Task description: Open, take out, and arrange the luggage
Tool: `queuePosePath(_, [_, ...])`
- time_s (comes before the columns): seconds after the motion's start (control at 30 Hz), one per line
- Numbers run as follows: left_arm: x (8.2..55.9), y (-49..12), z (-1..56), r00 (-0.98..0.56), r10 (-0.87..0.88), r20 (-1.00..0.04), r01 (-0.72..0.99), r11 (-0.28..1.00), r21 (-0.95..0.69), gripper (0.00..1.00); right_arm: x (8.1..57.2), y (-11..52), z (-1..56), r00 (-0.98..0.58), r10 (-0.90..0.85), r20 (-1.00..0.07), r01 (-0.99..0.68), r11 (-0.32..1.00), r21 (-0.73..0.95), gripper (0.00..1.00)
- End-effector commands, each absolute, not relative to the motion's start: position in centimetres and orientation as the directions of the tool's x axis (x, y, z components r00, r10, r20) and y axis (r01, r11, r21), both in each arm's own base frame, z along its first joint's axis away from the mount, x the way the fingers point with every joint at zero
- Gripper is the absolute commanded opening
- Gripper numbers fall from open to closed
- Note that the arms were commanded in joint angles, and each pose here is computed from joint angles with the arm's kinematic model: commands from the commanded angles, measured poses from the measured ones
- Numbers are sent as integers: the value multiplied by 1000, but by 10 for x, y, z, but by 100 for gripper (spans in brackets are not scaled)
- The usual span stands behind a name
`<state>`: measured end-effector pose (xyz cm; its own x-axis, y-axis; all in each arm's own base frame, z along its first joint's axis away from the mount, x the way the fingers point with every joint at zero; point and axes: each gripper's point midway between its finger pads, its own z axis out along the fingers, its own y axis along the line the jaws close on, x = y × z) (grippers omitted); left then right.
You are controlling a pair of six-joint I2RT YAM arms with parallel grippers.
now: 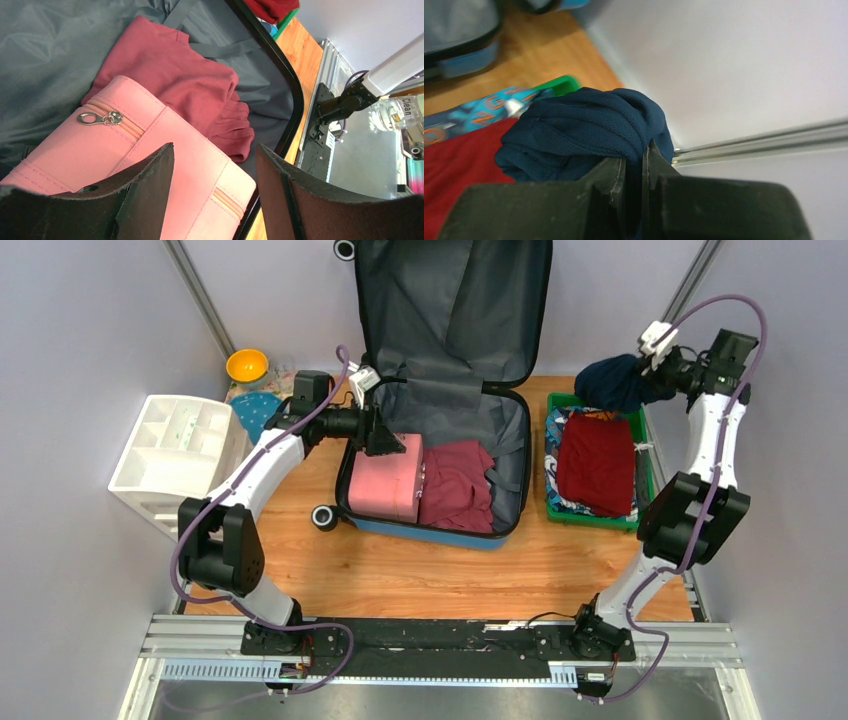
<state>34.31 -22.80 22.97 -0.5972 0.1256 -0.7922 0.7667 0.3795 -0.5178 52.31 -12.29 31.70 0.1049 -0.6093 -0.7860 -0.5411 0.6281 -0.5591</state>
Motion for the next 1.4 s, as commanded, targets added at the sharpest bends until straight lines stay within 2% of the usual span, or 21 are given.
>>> queuePosePath(0.0, [351, -228, 238, -572, 119, -812, 784, 371, -498, 69, 463, -77, 332, 266, -688, -675, -597, 432, -676, 0])
queuePosePath(0.1, [354, -230, 239, -578, 107, -809, 781, 362, -510, 69, 433, -68, 294, 188, -690, -699, -677, 424, -602, 0])
queuePosePath(0.2, [355, -231, 241, -575, 103, -811, 784, 354, -510, 69, 403, -64, 264, 125, -725, -677, -727, 397, -560, 0])
queuePosePath(0.37, [352, -231, 241, -572, 107, -814, 789, 345, -509, 69, 368, -63, 251, 37, -771, -636, -761, 391, -518, 0])
queuePosePath(0.57, [350, -231, 240, -574, 104, -812, 788, 341, -513, 69, 315, -34, 187, -110, -740, -663, -874, 390, -290, 0])
queuePosePath(0.67, [349, -230, 241, -563, 115, -818, 794, 350, -497, 68, 299, -34, 161, -165, -757, -632, -886, 395, -241, 37])
queuePosePath(0.7, [349, -229, 241, -562, 118, -819, 794, 355, -494, 69, 297, -39, 158, -194, -767, -611, -883, 408, -232, 56])
queuePosePath(0.77, [348, -226, 241, -550, 133, -825, 801, 364, -476, 69, 289, -40, 158, -264, -750, -607, -883, 441, -162, 69])
queuePosePath(0.8, [347, -226, 242, -540, 138, -830, 807, 365, -464, 69, 297, -42, 179, -257, -744, -617, -874, 452, -180, 77])
queuePosePath(0.83, [348, -224, 242, -537, 142, -832, 806, 377, -456, 69, 297, -39, 189, -273, -726, -631, -873, 463, -155, 78])
queuePosePath(0.87, [348, -223, 243, -517, 155, -842, 818, 380, -432, 69, 284, -30, 190, -344, -682, -645, -881, 473, -30, 78])
queuePosePath(0.9, [347, -222, 245, -504, 162, -848, 825, 382, -417, 69, 297, -28, 224, -306, -664, -682, -876, 476, -70, 78])
queuePosePath(0.97, [347, -220, 245, -483, 178, -857, 833, 393, -388, 69, 299, -20, 238, -406, -572, -712, -844, 534, 52, 78])
queuePosePath(1.07, [345, -216, 245, -460, 193, -867, 841, 407, -356, 69, 317, -13, 251, -403, -498, -768, -828, 556, 74, 76])
queuePosePath(1.13, [344, -213, 242, -457, 201, -867, 840, 420, -345, 69, 322, -10, 227, -494, -460, -738, -781, 608, 144, 70])
queuePosePath(1.17, [344, -213, 242, -454, 206, -867, 841, 422, -340, 69, 338, -17, 221, -456, -488, -744, -778, 625, 67, 65])
queuePosePath(1.23, [344, -211, 240, -450, 216, -866, 840, 432, -329, 69, 331, -25, 182, -528, -512, -678, -747, 659, 84, 64])
queuePosePath(1.27, [344, -210, 239, -449, 221, -866, 840, 435, -325, 69, 338, -31, 172, -515, -533, -672, -744, 667, 42, 63])
queuePosePath(1.37, [343, -208, 238, -446, 232, -864, 839, 444, -314, 69, 332, -57, 132, -589, -590, -552, -715, 699, 16, 65])
